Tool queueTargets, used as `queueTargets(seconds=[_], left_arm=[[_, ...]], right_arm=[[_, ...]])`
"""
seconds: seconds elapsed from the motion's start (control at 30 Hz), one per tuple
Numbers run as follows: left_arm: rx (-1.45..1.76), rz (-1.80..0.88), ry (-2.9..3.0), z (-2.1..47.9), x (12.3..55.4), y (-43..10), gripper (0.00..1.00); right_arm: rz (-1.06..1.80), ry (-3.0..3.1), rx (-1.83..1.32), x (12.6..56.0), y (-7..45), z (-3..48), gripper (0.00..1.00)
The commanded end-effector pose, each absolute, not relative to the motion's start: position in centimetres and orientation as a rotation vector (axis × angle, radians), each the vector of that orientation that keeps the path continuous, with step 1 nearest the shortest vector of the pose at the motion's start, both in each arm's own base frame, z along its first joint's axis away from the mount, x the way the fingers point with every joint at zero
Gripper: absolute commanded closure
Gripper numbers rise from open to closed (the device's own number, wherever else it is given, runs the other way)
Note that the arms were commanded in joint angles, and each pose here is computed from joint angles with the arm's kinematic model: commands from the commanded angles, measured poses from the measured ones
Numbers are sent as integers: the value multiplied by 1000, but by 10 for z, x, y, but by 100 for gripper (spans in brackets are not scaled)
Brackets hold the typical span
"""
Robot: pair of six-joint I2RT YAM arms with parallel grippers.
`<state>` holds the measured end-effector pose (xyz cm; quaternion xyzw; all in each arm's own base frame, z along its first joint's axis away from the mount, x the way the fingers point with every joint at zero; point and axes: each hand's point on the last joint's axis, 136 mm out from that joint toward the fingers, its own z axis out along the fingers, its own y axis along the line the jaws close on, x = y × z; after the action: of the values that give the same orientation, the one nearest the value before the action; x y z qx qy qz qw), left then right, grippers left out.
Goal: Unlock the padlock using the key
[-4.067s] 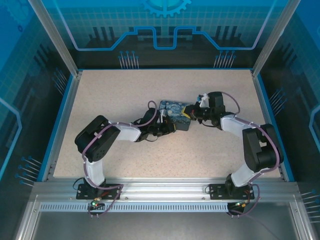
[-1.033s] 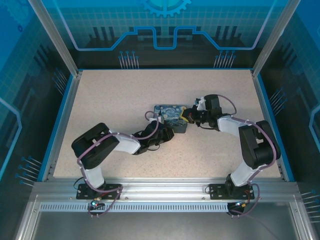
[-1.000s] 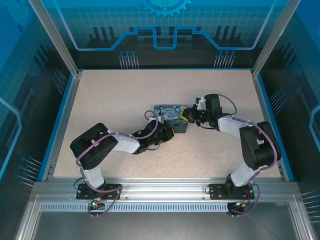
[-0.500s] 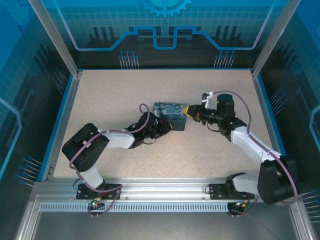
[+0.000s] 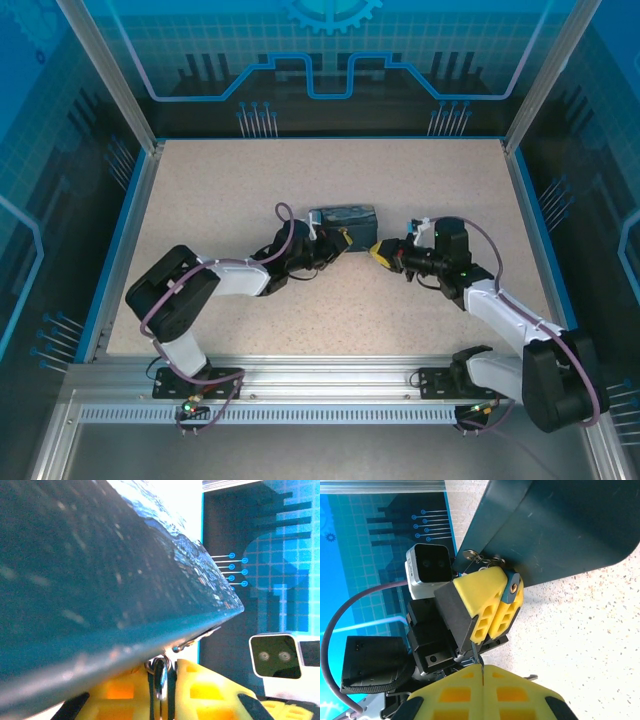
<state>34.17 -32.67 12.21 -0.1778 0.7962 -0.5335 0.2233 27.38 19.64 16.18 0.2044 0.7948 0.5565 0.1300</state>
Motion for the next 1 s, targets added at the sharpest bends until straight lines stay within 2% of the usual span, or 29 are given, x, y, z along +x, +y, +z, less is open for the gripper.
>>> queueTargets(seconds=[0.0,0.3,0.97], left_arm=[[-478,-1603,2046,162,353,-334,100],[-477,-1655,1996,175,355,-337,100],[-470,-1706,1962,191,357,-341,100]], right_arm=[[1652,2281,618,275,201,167,100],[1735,2248,674,289,208,165,100],[1683,2287,725,296,205,141,100]])
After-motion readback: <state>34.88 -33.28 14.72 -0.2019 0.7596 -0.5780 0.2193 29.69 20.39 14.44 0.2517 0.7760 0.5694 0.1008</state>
